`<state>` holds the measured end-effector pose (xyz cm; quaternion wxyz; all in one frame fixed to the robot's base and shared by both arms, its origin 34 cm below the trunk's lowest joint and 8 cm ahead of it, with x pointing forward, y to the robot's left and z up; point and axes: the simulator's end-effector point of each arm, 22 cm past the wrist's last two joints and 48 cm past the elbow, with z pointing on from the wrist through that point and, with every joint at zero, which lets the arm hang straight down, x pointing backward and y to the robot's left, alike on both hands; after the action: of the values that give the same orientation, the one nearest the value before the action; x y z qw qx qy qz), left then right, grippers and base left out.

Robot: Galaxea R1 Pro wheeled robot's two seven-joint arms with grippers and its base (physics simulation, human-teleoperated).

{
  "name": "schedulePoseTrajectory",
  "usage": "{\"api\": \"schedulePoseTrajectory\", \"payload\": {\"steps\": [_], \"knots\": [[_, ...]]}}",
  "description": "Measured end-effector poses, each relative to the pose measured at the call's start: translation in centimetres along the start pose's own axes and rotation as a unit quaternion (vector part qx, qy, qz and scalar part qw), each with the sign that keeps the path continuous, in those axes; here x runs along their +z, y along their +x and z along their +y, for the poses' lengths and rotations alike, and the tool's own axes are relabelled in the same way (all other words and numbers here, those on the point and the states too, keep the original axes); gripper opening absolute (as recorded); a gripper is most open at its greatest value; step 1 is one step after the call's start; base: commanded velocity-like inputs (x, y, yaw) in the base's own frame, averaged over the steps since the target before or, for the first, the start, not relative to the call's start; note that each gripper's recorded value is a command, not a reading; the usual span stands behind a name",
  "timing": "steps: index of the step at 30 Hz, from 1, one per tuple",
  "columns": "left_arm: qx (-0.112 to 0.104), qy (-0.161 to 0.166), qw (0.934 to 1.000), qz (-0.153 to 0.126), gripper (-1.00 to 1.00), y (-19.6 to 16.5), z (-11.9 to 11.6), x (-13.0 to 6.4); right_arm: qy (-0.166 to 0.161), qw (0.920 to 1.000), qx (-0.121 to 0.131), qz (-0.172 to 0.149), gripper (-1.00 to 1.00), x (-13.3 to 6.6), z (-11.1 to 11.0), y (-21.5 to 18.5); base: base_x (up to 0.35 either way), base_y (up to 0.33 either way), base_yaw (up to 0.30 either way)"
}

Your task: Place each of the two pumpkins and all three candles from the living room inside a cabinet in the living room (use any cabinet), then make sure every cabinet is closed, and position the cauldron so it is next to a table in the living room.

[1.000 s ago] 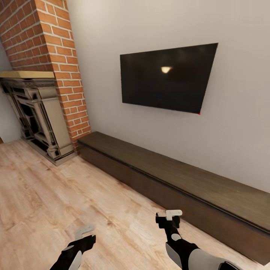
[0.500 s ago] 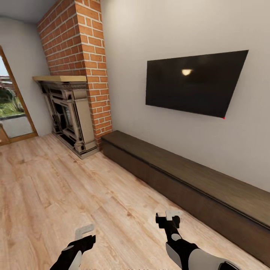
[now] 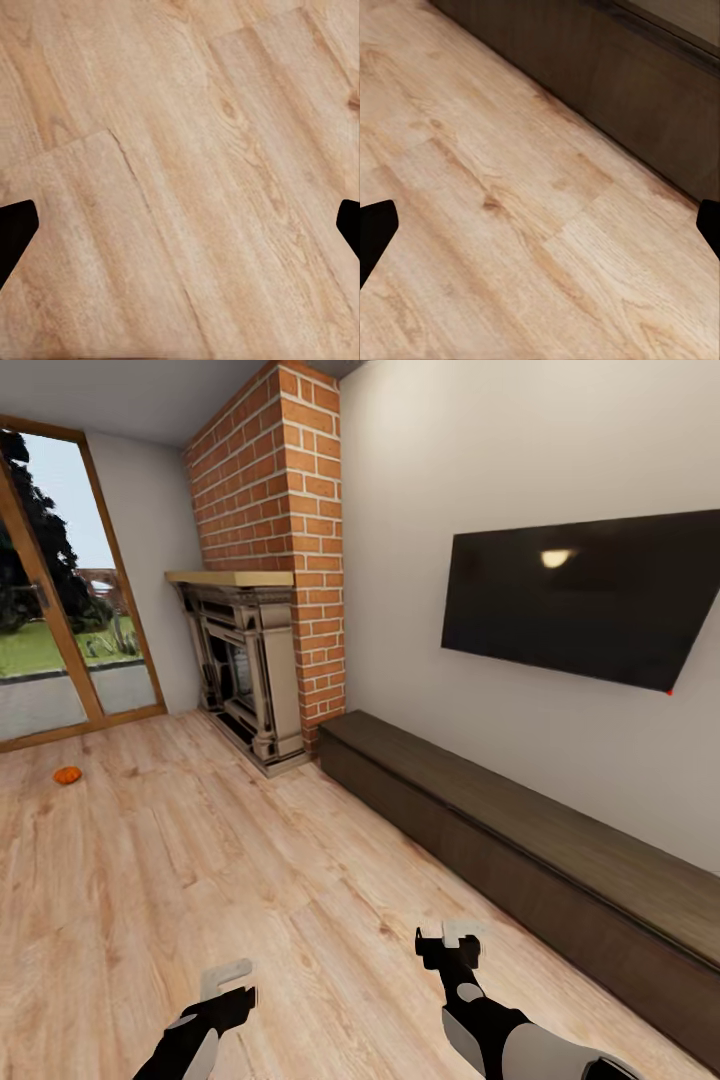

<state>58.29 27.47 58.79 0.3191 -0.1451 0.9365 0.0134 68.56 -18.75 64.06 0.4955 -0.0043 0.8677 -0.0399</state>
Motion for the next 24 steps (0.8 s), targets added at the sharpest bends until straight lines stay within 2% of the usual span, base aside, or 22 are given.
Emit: {"api": "schedulePoseTrajectory", "payload": {"steps": [24], "knots": [[0.001, -0.002, 1.0, -0.01, 1.0, -3.3, -0.3, -3.5, 0.001, 1.0, 0.0, -0.008, 1.0, -2.1, -0.4, -4.3, -0.001, 0.001, 0.27]]}}
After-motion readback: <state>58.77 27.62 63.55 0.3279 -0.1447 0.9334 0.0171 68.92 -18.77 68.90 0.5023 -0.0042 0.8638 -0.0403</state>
